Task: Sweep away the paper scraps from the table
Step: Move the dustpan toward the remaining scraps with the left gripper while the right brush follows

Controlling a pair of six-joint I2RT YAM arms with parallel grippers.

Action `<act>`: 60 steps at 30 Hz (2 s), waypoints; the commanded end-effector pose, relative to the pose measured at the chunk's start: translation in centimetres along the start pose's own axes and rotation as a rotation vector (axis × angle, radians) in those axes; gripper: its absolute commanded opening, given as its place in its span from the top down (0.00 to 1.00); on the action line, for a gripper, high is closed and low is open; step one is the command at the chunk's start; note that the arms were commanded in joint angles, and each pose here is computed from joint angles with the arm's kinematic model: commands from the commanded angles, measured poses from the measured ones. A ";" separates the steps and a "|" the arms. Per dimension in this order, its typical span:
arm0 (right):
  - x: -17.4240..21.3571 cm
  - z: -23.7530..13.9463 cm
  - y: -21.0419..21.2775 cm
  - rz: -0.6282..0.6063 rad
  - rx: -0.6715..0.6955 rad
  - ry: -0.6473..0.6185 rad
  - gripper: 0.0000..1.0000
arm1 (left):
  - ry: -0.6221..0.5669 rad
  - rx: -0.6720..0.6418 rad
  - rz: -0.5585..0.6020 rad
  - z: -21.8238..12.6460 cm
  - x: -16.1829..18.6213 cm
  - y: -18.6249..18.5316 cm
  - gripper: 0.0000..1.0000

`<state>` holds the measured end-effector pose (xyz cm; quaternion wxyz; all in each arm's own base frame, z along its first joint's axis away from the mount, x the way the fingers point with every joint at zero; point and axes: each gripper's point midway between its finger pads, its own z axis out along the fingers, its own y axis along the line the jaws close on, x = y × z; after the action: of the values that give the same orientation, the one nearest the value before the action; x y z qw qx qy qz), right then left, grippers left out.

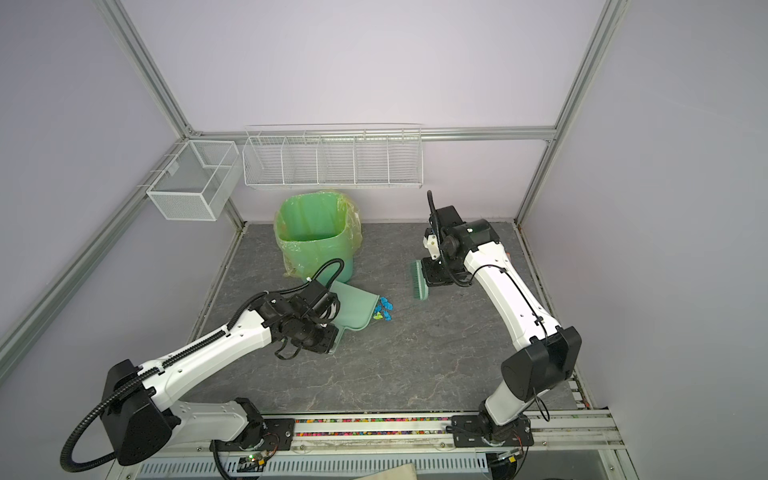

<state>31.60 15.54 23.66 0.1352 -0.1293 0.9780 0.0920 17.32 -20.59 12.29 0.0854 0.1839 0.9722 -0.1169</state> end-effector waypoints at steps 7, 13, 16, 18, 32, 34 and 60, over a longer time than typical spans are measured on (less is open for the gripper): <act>-1.4 2.8 -0.5 -0.080 0.032 0.125 0.93 | -0.003 0.055 -0.074 1.0 0.9 -1.5 1.00; -1.6 4.2 0.5 -0.125 0.030 0.160 0.93 | 0.045 0.046 -0.072 2.2 2.3 -1.7 1.00; -1.6 4.5 0.5 -0.160 0.073 0.178 0.93 | 0.067 0.050 -0.067 2.5 2.9 -1.8 1.00; -1.6 4.6 0.5 -0.185 0.098 0.189 0.93 | 0.081 0.046 -0.061 2.5 3.1 -1.7 1.00; -3.0 5.5 1.8 -0.278 0.158 0.203 0.93 | 0.121 0.089 -0.048 3.8 3.6 -2.9 1.00; -3.3 5.8 2.2 -0.289 0.154 0.203 0.93 | 0.123 0.090 -0.051 4.0 3.5 -2.9 1.00; -4.1 8.8 3.9 -0.444 0.228 0.285 0.93 | 0.207 0.081 -0.016 5.9 4.0 -3.4 1.00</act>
<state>37.00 21.79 17.74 0.0464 -0.3135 0.9463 -0.0633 12.76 -23.23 6.59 -0.0307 0.1836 0.9737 -0.1313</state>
